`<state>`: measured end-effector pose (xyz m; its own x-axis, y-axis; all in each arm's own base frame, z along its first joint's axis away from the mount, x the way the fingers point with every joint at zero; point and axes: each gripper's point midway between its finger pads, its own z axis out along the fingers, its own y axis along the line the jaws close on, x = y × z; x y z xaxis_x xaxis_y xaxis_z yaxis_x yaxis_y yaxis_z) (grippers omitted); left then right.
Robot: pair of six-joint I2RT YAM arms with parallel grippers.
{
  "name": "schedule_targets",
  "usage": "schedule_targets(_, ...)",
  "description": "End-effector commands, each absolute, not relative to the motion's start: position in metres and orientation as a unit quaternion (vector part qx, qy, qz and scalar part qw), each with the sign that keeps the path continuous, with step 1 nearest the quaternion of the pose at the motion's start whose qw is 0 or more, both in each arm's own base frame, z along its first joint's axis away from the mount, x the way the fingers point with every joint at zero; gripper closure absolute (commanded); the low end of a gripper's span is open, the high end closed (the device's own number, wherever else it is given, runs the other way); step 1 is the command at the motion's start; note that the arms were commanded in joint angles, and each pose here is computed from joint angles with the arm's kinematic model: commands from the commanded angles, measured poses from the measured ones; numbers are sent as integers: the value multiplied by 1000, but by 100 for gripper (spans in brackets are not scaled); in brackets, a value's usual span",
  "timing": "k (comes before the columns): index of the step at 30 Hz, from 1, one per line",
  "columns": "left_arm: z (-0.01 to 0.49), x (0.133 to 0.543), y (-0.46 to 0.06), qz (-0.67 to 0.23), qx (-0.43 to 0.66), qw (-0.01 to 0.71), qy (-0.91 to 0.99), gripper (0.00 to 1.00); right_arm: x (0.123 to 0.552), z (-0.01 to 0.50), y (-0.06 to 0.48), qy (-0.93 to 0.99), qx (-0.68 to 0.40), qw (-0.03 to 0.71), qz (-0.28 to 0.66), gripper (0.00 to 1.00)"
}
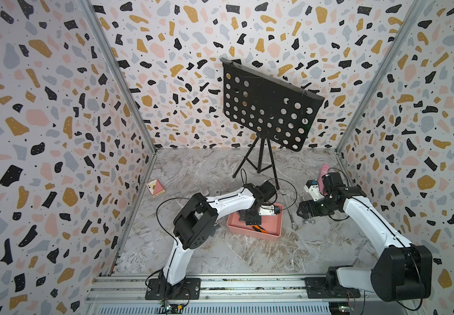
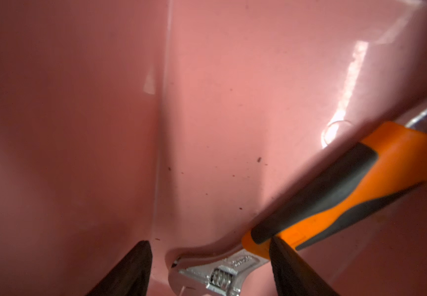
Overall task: Take out the wrench from the storage box
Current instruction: Pick up the wrench from the storage box.
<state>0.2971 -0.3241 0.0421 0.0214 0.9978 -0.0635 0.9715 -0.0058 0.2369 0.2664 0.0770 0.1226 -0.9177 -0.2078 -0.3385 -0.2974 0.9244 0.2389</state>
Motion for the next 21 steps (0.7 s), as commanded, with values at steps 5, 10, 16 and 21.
schedule_targets(5,31,305,-322,55,700,116,702,24,268,134,80,966,-130,166,152,0)
schedule_targets(10,19,282,-314,25,726,67,684,25,268,136,81,965,-132,168,154,0)
schedule_targets(16,13,258,-311,-24,735,27,677,26,269,138,82,964,-131,171,156,0)
schedule_targets(21,13,259,-310,-18,743,27,669,28,268,139,83,963,-132,172,158,0)
